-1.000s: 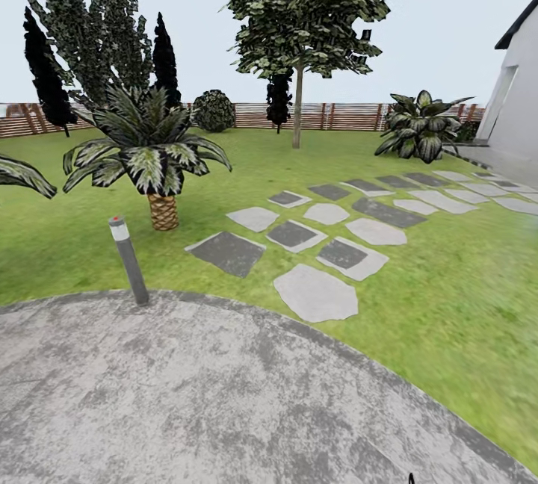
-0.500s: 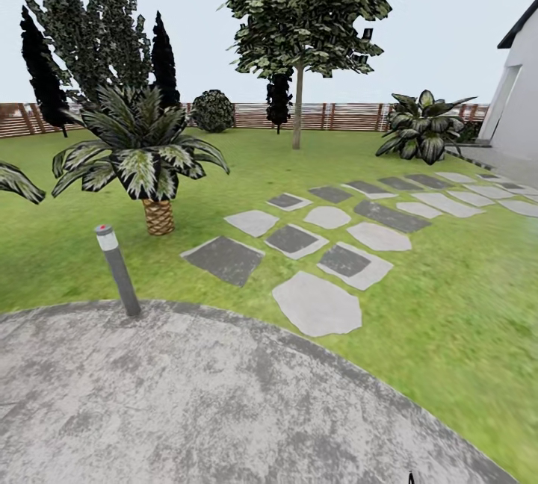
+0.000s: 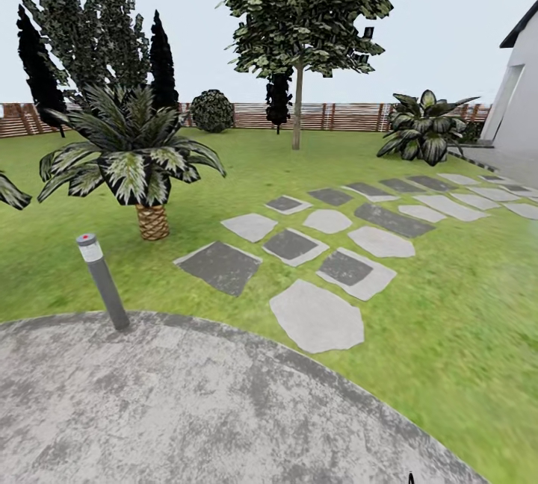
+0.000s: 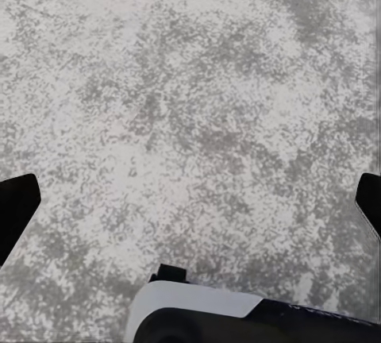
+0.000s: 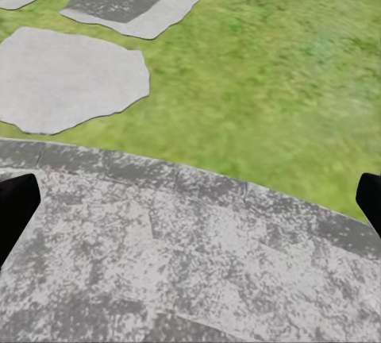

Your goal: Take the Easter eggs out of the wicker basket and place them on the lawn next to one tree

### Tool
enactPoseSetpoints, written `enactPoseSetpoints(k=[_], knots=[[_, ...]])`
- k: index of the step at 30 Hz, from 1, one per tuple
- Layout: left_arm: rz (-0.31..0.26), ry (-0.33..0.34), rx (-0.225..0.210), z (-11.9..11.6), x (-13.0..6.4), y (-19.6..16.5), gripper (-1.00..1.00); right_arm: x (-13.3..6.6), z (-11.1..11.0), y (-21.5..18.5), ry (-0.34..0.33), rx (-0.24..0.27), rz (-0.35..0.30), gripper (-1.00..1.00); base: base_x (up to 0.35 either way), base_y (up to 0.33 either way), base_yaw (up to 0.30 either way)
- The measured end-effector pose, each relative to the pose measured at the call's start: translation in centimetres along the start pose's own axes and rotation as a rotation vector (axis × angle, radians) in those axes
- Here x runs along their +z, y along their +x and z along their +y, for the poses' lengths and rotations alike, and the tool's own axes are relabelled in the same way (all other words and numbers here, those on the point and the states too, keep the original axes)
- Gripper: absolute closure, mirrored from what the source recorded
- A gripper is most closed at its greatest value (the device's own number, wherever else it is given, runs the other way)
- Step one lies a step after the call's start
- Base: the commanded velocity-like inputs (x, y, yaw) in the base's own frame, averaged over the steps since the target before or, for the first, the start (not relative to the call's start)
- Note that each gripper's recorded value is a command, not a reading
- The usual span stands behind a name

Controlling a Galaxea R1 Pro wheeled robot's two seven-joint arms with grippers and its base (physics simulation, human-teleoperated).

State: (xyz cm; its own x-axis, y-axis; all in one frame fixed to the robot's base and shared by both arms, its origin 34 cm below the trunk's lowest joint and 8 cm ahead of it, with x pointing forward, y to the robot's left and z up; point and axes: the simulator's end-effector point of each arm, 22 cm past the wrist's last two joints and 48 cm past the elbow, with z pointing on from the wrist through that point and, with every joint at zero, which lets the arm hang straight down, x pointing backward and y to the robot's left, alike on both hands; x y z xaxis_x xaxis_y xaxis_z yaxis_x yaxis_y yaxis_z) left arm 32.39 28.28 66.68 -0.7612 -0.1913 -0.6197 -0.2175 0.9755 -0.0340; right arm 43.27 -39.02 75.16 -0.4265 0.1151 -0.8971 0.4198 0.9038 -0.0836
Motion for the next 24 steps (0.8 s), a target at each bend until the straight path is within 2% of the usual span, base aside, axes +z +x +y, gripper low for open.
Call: enactPoseSetpoints(k=[6, 17, 24], knots=[[-0.001, 0.001, -0.001, -0.07, 0.00, -0.02, -1.00, 0.00, 0.01, -0.02, -0.001, 0.000, -0.001, -1.00, 0.337, -0.096, -0.014], [-0.012, 0.002, -0.001, -0.11, 0.03, -0.43, -1.00, 0.06, 0.08, -0.47, -0.002, 0.004, -0.012, -1.00, 0.336, -0.103, -0.135], [-0.022, 0.005, -0.003, -0.22, 0.06, -0.83, -1.00, 0.12, 0.17, -0.90, -0.003, 0.009, -0.022, -1.00, 0.337, -0.103, -0.028]])
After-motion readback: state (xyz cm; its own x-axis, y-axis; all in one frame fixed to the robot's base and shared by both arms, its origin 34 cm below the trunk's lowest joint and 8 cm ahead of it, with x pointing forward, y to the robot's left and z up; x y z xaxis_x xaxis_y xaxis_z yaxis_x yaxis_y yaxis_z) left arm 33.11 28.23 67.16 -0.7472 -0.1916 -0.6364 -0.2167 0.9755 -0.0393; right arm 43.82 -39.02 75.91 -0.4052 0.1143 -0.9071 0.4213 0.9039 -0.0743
